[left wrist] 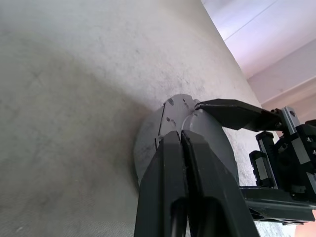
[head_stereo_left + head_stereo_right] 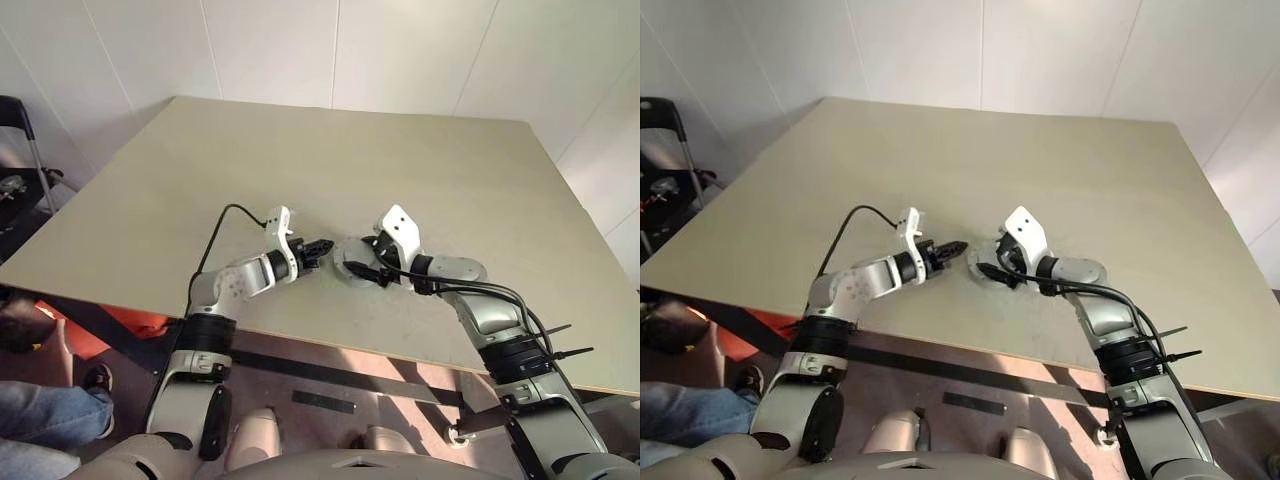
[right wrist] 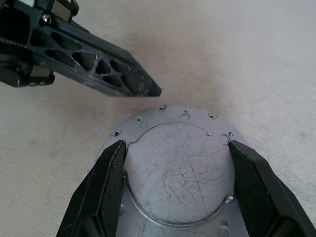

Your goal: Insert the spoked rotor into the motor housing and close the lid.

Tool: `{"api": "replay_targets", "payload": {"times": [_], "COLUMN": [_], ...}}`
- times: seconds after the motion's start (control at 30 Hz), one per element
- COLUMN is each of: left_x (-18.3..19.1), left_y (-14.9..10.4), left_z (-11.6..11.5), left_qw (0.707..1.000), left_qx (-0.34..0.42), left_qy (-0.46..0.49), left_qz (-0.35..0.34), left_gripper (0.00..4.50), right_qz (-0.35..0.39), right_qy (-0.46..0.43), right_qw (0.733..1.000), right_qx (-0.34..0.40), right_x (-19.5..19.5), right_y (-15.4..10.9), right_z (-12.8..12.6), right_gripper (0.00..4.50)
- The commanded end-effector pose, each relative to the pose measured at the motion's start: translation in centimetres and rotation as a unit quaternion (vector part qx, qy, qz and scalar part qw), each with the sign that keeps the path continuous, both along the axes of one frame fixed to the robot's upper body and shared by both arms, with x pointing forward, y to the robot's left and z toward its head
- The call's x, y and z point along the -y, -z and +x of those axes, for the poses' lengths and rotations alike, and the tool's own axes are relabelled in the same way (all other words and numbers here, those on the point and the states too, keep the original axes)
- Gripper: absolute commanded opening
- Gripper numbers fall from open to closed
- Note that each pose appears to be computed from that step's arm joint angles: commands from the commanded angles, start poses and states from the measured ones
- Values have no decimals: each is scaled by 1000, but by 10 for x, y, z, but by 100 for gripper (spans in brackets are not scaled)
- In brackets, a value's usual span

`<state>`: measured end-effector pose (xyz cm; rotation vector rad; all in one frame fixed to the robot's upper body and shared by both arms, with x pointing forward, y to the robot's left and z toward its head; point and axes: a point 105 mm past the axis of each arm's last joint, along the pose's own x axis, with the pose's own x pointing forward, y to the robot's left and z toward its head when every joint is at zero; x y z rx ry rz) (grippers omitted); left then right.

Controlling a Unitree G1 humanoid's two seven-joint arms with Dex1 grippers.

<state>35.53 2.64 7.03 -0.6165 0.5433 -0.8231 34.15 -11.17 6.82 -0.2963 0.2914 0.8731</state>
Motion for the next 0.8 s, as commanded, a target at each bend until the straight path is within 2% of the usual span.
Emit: {"api": "replay_targets", "payload": {"times": [0.03, 0.23, 0.43, 0.57, 0.8], "left_x": [10, 7, 6, 5, 9], "left_y": [-11, 26, 33, 33, 32], "left_z": [0, -3, -7, -7, -9], "left_qw": [999, 996, 994, 994, 994], "left_qx": [5, -61, -68, -68, -65], "left_qy": [29, 19, 23, 23, 32], "left_qz": [-16, 63, 82, 83, 80], "left_gripper": [2, 2, 2, 0, 0], "right_qz": [-42, -41, -23, 2, 104], "right_qy": [27, 35, 51, 39, -11], "right_qw": [998, 998, 997, 999, 994], "right_qx": [-38, -36, -44, -32, -3], "right_x": [17, 19, 21, 14, -2], "right_y": [25, 24, 20, 5, -46], "right_z": [-5, -4, 2, 1, -11], "right_gripper": [317, 317, 317, 448, 448]}}
